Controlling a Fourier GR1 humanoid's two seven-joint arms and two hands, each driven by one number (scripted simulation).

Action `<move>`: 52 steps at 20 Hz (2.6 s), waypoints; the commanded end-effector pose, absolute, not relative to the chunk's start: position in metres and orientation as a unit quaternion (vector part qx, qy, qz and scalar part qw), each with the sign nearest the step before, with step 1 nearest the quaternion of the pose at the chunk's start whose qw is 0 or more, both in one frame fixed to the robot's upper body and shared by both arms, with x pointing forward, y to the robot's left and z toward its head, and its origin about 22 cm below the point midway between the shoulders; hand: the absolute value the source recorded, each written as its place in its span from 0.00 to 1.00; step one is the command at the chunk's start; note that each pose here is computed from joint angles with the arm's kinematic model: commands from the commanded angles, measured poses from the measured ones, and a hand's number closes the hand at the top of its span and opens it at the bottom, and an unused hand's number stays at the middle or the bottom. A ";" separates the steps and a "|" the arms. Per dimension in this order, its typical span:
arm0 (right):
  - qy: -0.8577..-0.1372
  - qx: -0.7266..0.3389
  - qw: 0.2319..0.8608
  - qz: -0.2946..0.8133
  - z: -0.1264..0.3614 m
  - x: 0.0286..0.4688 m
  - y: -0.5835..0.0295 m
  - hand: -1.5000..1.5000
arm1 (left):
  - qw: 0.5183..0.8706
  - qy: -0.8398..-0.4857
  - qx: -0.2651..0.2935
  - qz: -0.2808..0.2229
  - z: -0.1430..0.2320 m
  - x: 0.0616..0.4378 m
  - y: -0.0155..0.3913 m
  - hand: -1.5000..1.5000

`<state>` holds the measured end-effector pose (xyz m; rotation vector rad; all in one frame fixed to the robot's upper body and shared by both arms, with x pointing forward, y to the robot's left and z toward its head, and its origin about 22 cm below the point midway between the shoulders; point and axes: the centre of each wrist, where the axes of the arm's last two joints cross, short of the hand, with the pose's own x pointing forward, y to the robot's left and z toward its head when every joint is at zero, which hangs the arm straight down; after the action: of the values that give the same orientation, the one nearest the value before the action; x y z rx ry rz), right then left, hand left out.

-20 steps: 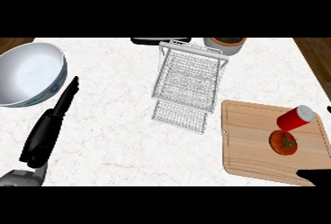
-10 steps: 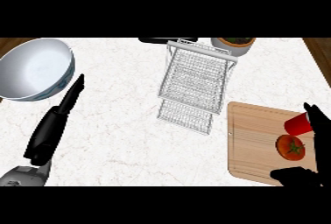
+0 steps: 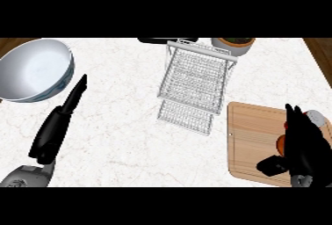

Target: Pick the tomato from the cutting board and place it in the tiered basket

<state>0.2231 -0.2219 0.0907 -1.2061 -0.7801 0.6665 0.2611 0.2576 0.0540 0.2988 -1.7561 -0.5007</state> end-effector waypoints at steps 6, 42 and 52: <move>-0.209 -0.578 0.739 0.276 0.062 0.235 -0.210 0.00 | 0.608 -0.753 0.133 -0.214 0.050 0.258 0.260 0.50; -0.219 -0.598 0.739 0.218 0.014 0.244 -0.286 0.00 | 0.602 -0.758 0.138 -0.212 0.048 0.276 0.242 0.50; -0.202 -0.582 0.750 0.240 0.009 0.260 -0.278 0.00 | 0.609 -0.751 0.131 -0.219 0.048 0.250 0.259 0.50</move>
<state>0.2458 -0.2776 0.0031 -1.2949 -0.4700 0.5009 0.2570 0.2573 0.0531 0.3088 -1.7463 -0.4936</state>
